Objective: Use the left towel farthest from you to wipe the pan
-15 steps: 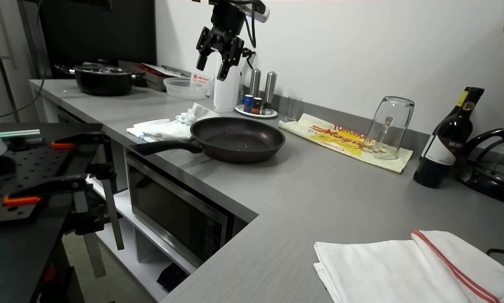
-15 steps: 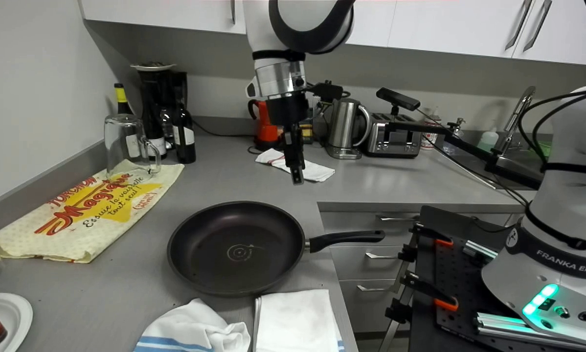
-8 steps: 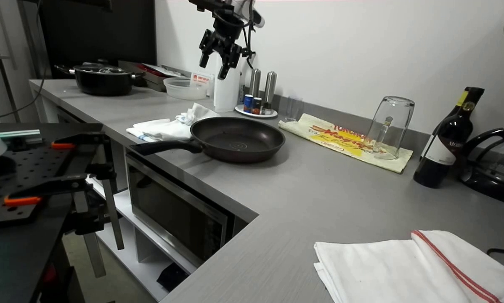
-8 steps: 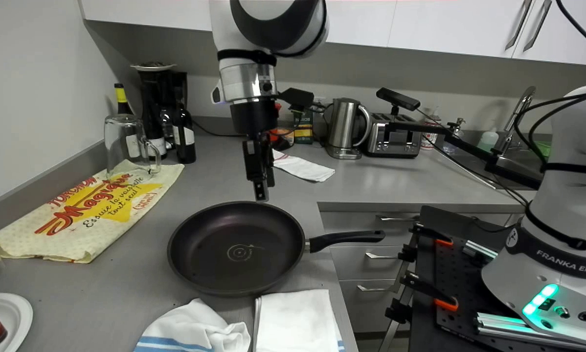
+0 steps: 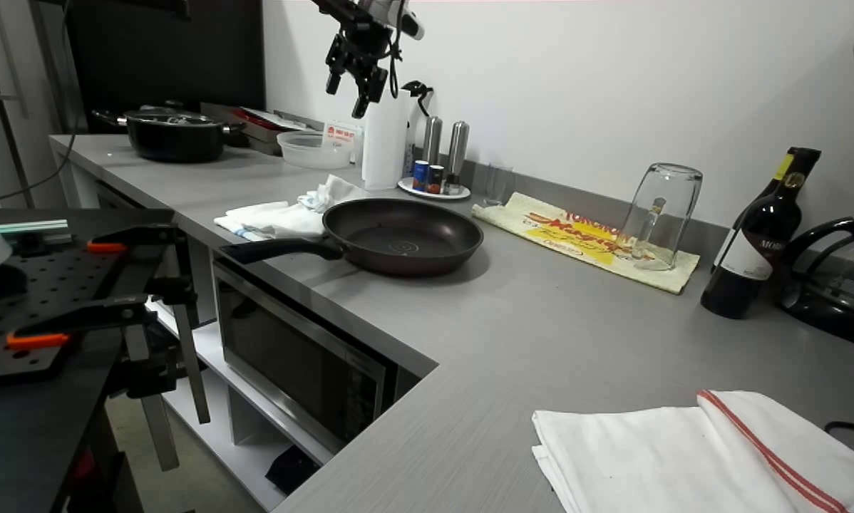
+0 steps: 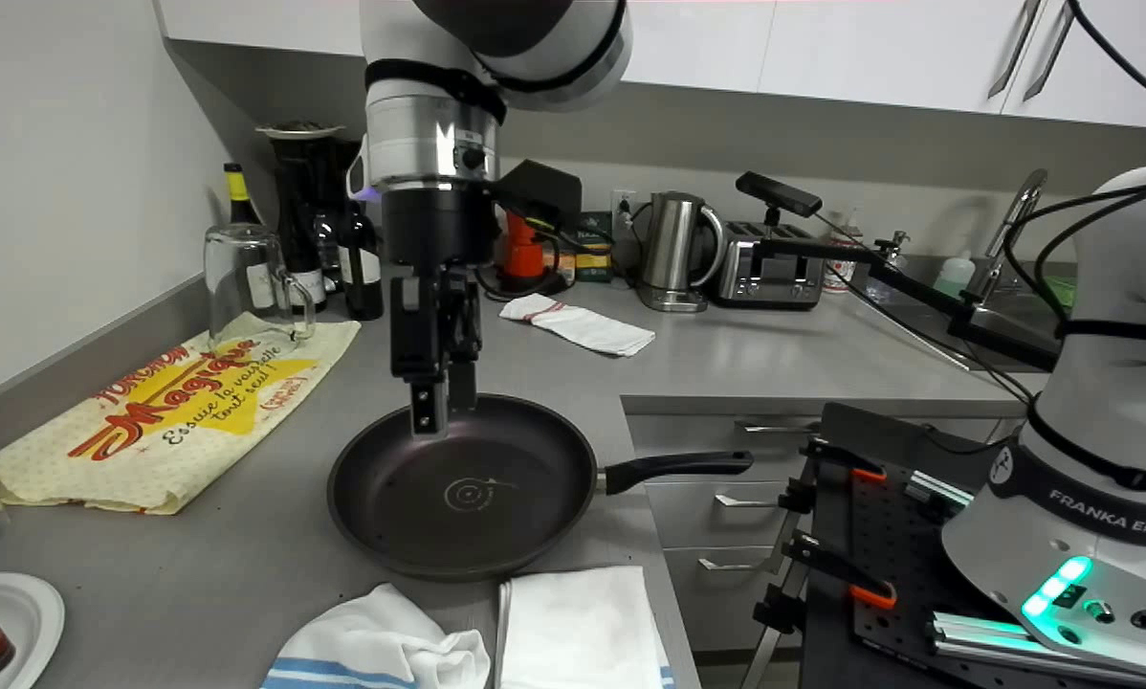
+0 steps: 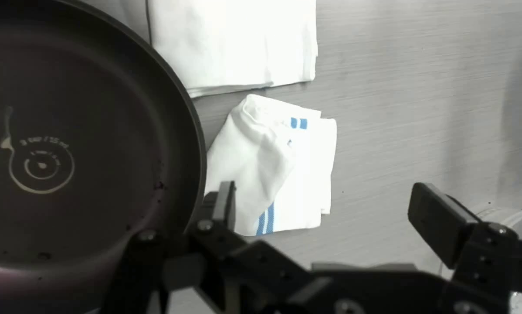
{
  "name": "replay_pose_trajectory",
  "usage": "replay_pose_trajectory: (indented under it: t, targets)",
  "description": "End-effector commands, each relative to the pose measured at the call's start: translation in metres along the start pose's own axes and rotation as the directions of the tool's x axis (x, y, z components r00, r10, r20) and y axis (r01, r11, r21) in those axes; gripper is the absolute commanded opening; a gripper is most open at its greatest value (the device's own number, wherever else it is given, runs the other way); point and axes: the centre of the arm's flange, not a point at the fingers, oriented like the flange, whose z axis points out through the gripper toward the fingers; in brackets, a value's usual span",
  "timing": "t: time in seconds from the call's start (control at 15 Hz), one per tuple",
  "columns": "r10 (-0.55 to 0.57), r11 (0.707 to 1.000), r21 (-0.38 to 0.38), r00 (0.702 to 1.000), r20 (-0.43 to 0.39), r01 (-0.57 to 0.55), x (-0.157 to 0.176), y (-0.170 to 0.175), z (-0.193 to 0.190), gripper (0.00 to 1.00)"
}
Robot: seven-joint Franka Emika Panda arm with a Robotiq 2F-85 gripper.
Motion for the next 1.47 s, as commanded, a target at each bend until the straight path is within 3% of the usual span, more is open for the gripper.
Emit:
replay_pose_trajectory:
  t: [0.0,0.67,1.4]
  targets:
    - [-0.003,1.000,0.027,0.998,-0.069,0.005,0.004,-0.005,0.030,1.00]
    - [0.016,1.000,-0.016,0.982,-0.187,-0.019,0.024,-0.003,0.125,1.00]
    - [-0.079,0.990,-0.126,0.990,-0.116,0.064,0.003,-0.022,0.207,1.00]
